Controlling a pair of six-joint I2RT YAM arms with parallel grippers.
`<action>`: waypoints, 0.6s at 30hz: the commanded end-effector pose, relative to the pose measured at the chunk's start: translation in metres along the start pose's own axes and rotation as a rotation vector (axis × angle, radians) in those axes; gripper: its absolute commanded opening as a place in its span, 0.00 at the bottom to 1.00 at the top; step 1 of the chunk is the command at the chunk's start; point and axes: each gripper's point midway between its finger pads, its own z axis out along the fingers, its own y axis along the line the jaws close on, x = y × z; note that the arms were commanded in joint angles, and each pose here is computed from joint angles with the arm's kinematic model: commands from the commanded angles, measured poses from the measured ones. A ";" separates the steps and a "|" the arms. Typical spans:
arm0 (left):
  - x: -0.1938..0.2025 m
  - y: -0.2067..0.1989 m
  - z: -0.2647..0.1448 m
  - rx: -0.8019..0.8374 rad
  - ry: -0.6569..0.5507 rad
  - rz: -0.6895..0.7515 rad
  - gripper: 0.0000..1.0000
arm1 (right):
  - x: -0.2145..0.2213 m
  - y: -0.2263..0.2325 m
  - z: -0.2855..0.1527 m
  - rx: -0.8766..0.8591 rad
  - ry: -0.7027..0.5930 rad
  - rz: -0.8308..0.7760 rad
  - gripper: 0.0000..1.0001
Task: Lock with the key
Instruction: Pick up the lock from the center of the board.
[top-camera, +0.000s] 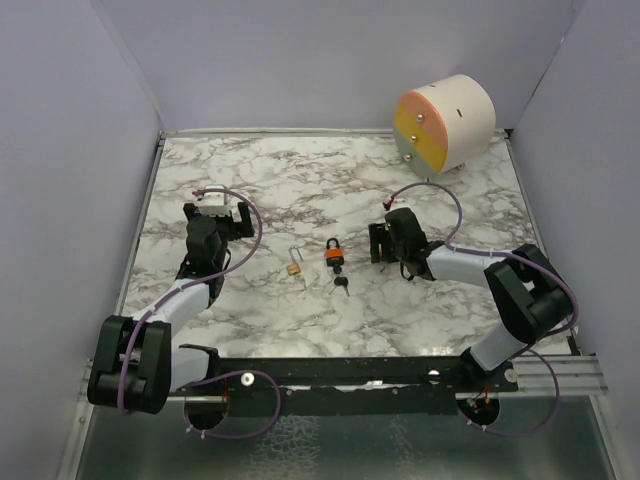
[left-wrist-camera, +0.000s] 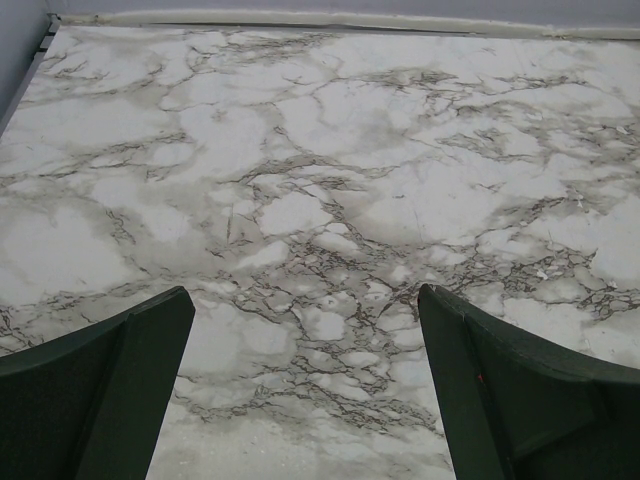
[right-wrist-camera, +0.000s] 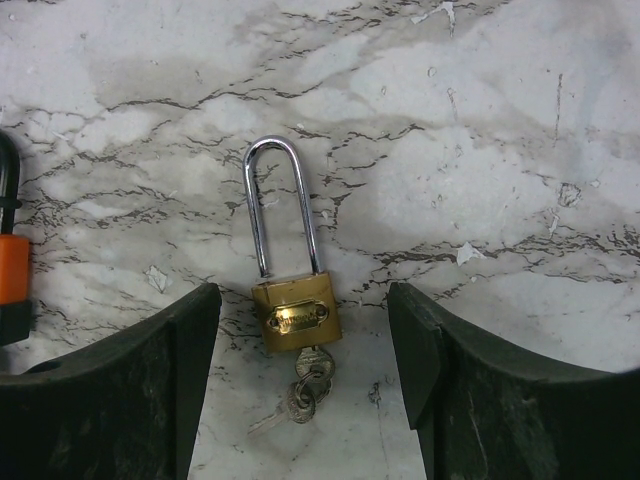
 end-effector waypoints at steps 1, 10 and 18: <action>-0.005 0.002 0.002 -0.020 -0.024 -0.021 0.99 | 0.000 0.007 -0.002 -0.030 0.008 0.027 0.68; -0.005 0.005 0.001 -0.032 -0.024 -0.022 0.99 | 0.011 0.006 -0.005 -0.032 0.031 0.034 0.63; -0.004 0.007 0.000 -0.044 -0.024 -0.022 0.99 | 0.015 0.006 -0.003 -0.030 0.059 0.031 0.56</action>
